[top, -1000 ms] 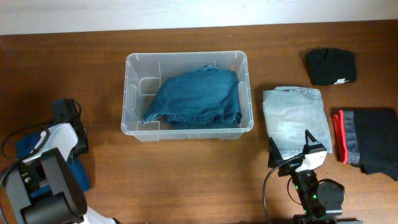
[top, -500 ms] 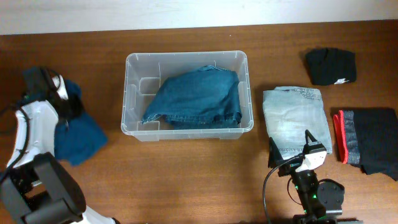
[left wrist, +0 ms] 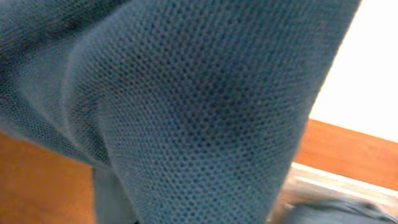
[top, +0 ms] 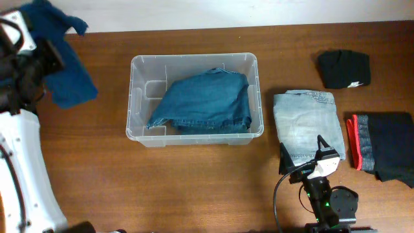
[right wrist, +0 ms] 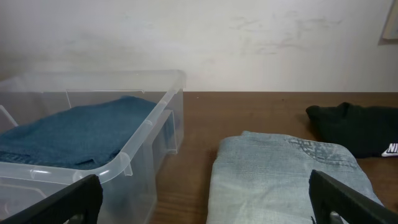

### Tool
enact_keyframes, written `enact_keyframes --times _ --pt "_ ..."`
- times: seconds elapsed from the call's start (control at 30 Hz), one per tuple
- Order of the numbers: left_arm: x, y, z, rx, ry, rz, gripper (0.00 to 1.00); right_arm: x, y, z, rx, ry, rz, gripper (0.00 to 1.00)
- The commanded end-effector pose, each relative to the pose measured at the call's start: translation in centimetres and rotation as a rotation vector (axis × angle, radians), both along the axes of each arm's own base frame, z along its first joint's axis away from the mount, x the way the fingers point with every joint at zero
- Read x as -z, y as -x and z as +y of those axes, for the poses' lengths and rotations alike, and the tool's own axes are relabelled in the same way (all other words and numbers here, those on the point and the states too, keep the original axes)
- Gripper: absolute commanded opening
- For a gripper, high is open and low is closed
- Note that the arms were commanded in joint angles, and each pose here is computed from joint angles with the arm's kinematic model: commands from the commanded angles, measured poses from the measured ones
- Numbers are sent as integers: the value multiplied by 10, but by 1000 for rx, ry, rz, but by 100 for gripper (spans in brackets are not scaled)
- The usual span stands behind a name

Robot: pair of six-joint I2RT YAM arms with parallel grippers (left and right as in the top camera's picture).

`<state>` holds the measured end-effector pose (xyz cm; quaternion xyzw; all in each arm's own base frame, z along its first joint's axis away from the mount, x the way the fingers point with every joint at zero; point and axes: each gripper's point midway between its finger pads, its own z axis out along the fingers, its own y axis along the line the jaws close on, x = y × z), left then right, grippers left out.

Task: Pack container
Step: 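Lift the teal cloth and carry it over the container's left half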

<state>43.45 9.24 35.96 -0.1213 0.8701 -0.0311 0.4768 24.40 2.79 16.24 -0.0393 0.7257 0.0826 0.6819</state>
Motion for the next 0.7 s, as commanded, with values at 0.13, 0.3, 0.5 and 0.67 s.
enact_keyframes --times 0.13,0.3,0.5,0.67 --pt "-3 9 -70 100 -52 51 1 2 0 -3 17 -1 4 98" --pt "17 23 -91 88 -150 162 1 2 0 -3 17 -1 4 99" --pt "34 29 -124 168 -171 228 1 2 0 -3 17 -1 4 99" --pt "55 27 -140 201 -202 298 1 2 0 -3 17 -1 4 99"
